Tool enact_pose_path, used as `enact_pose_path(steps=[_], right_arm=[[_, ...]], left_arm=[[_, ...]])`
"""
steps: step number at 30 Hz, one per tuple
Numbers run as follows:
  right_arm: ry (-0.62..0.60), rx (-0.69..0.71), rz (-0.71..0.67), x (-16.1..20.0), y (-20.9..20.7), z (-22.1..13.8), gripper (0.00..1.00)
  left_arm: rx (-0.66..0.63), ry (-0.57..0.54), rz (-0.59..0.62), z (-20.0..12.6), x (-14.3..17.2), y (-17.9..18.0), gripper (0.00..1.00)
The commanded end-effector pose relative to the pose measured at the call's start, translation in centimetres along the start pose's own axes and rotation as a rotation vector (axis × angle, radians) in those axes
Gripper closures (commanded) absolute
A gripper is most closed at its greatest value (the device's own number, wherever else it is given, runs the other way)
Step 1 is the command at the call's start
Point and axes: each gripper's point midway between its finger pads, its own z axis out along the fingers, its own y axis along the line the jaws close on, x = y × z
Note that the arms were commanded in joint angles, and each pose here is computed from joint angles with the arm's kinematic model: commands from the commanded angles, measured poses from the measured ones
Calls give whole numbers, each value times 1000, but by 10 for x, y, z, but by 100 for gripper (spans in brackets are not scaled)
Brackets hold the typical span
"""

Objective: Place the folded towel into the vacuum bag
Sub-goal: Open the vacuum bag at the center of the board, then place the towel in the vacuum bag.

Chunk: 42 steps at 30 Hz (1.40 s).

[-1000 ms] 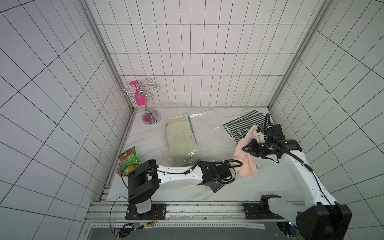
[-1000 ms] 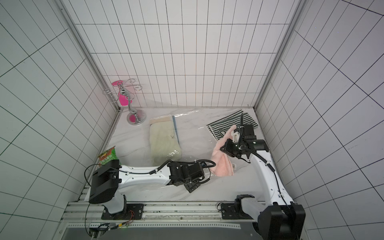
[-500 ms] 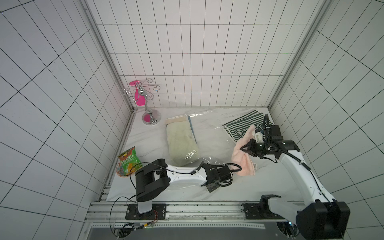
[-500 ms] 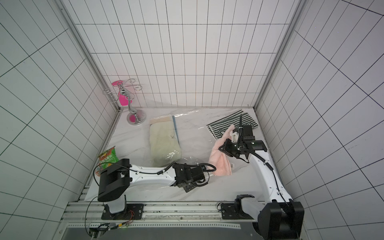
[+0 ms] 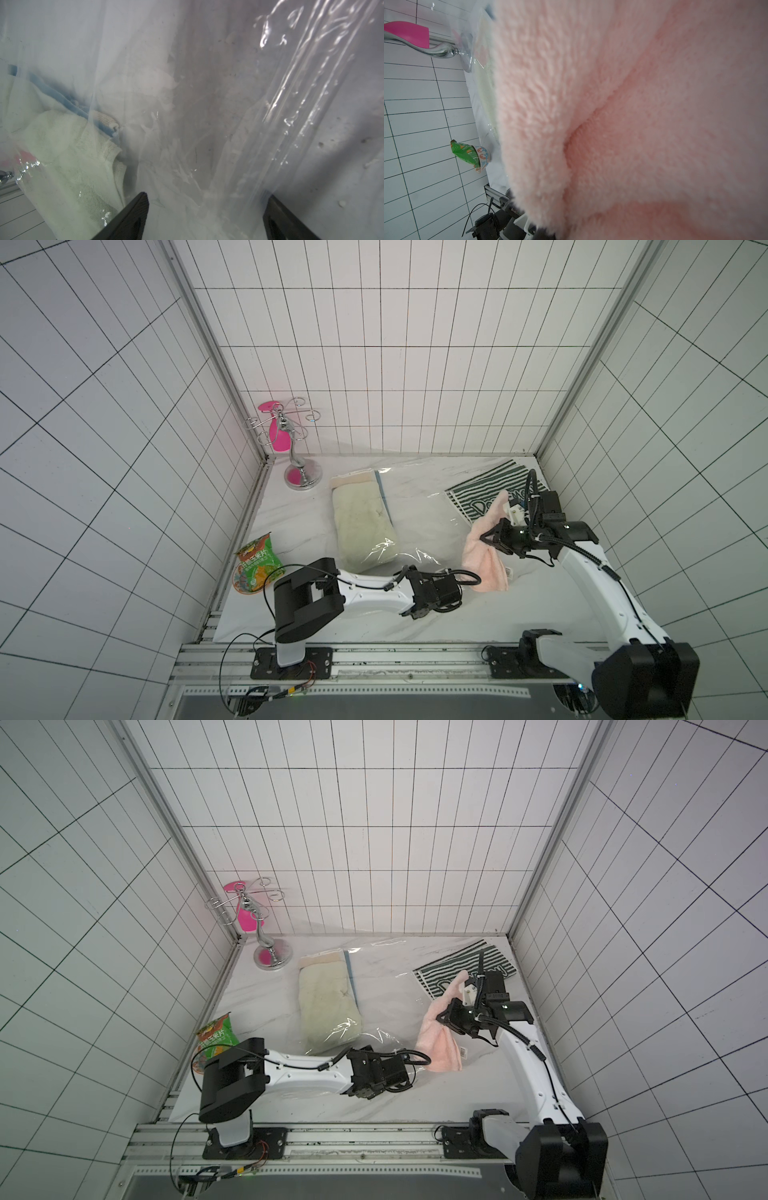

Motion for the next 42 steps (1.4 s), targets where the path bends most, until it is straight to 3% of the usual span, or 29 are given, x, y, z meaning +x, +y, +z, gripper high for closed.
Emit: enact_pose_path(steps=[1,6,8,14,19,27,33,36,42], right_arm=[[15,-10,13,6,-4,3,100],[12,-10,13,5,-4,3,100],[10,-13,11,5,-3,2,100],[2,-6,9,5,-4,1,100],[-6,-3,-1,6,-3,-3,100],[10,50,-62,24,-2,-19,100],[67,160,-381,63,24,-32,100],[58,100,-606,86,59,-46,100],[193,-19,-897,146,103,-39,100]], left_arm=[[-59,6,20,5,6,9,24],[-50,-38,29,0,2,11,50],[-88,-51,33,-3,-1,19,70],[-162,-60,22,-9,-6,50,100],[-142,-99,-56,-28,-13,85,100],[47,-234,-278,-70,-27,138,100],[98,-251,-355,-86,-42,172,100],[115,-230,-367,-86,-50,175,100],[99,-224,-379,-84,-59,182,100]])
